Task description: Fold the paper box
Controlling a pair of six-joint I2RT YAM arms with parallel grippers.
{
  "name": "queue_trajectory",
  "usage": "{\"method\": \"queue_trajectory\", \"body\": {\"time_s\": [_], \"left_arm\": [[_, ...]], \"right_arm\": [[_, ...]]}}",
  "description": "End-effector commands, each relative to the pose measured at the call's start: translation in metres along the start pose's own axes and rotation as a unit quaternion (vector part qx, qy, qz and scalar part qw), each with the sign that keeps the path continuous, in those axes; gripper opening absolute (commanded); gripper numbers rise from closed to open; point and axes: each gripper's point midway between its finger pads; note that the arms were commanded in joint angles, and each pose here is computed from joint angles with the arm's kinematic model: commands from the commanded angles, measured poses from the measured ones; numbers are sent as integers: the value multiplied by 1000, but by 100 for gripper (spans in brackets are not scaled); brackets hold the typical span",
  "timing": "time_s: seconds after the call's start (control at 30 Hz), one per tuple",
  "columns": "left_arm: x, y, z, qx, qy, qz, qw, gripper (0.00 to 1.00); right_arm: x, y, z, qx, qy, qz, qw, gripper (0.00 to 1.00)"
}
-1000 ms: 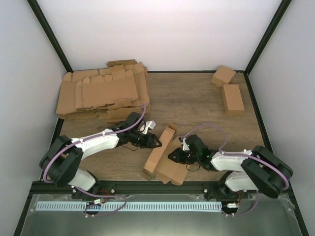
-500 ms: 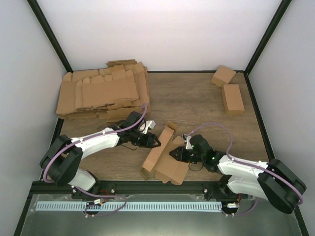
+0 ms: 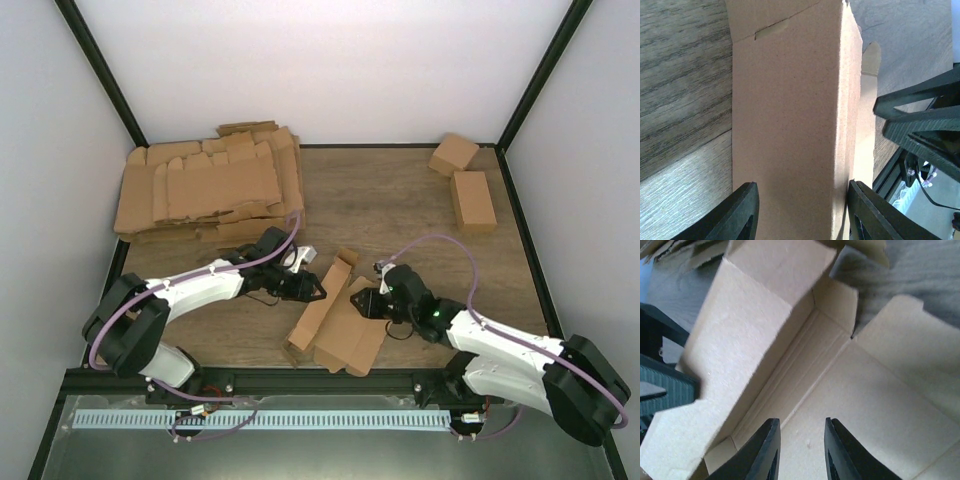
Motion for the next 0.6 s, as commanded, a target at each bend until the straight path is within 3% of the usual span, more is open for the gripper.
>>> {"method": "queue_trajectory", "body": {"time_s": [0.0, 0.3, 0.57], "left_arm": [[0, 4, 3, -15, 6, 3, 1000, 51], [0, 6, 4, -20, 12, 6, 1000, 50], [-8, -12, -7, -3, 0, 23, 1000, 55]], "right_arm": [[-20, -3, -6, 40, -20, -23, 999, 28], [-57, -11, -16, 47, -47, -23, 998, 28], [-80, -10, -11, 65, -48, -89, 993, 29]]}}
Point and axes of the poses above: each gripper's point midway between its finger pads, its own z axis out along the fingers, its own y axis along the line the jaws close on, x = y × z, and after that the axes turned 11 degrees about -z, right-handed
